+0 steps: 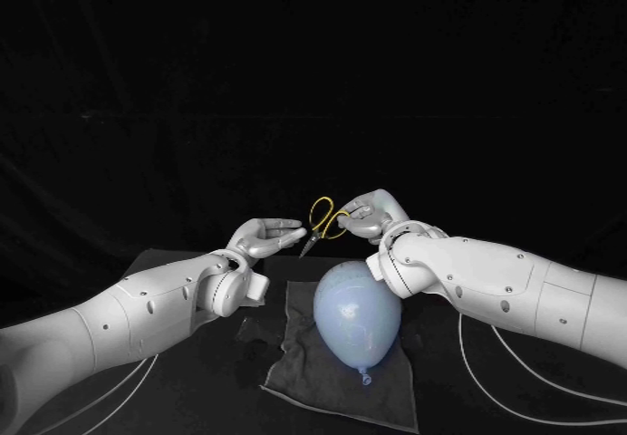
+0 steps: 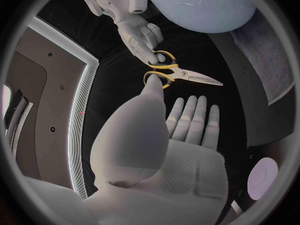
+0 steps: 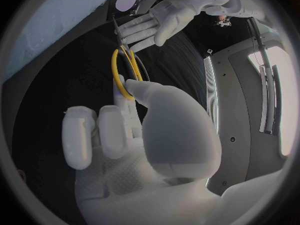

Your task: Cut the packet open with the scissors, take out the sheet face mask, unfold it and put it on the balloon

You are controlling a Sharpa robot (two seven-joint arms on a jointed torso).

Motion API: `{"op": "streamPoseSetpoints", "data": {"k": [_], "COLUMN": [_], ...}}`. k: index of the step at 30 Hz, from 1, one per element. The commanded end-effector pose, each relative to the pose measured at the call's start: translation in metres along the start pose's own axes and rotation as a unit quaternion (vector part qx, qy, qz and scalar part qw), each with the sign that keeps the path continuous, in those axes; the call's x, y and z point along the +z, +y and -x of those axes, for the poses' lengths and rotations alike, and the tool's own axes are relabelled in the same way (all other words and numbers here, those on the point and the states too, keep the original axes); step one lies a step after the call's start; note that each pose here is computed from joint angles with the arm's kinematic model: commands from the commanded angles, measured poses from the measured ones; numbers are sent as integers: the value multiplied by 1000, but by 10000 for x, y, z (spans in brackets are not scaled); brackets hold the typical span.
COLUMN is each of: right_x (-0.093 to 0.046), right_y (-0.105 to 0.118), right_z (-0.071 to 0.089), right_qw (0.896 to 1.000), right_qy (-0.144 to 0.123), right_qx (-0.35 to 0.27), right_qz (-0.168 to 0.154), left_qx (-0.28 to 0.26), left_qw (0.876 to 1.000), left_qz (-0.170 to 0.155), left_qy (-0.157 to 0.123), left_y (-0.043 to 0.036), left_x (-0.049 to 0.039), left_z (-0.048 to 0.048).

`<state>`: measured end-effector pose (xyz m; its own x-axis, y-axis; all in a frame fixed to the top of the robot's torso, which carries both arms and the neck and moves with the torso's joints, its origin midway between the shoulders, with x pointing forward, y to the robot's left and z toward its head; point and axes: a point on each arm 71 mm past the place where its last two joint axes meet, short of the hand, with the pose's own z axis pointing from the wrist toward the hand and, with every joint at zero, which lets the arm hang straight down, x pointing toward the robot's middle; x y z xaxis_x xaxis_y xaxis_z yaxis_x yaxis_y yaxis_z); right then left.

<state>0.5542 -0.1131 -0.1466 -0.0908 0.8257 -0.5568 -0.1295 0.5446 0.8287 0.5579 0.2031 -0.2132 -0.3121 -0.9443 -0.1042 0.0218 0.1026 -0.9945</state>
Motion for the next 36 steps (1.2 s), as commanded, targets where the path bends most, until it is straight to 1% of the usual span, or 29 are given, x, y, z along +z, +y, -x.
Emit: {"op": "streamPoseSetpoints", "data": {"k": [1, 9, 14, 27, 36], "right_x": [-9, -27, -38, -66, -66], "right_y": [40, 65, 77, 98, 99], "right_z": [-33, -67, -84, -100, -98], "right_qw": [1000, 1000, 999, 999, 999], "right_qy": [13, 21, 26, 32, 32], "right_qx": [4, 6, 7, 14, 16], "right_qz": [14, 18, 19, 21, 21], "left_qx": [0, 1, 1, 5, 14], "left_qw": [999, 999, 999, 998, 998], "left_qz": [2, -1, 0, 8, 13], "left_qy": [33, 49, 54, 54, 60], "left_y": [-21, -33, -34, -18, -11], "left_x": [17, 28, 32, 35, 34], "left_z": [-89, -161, -182, -162, -168]}}
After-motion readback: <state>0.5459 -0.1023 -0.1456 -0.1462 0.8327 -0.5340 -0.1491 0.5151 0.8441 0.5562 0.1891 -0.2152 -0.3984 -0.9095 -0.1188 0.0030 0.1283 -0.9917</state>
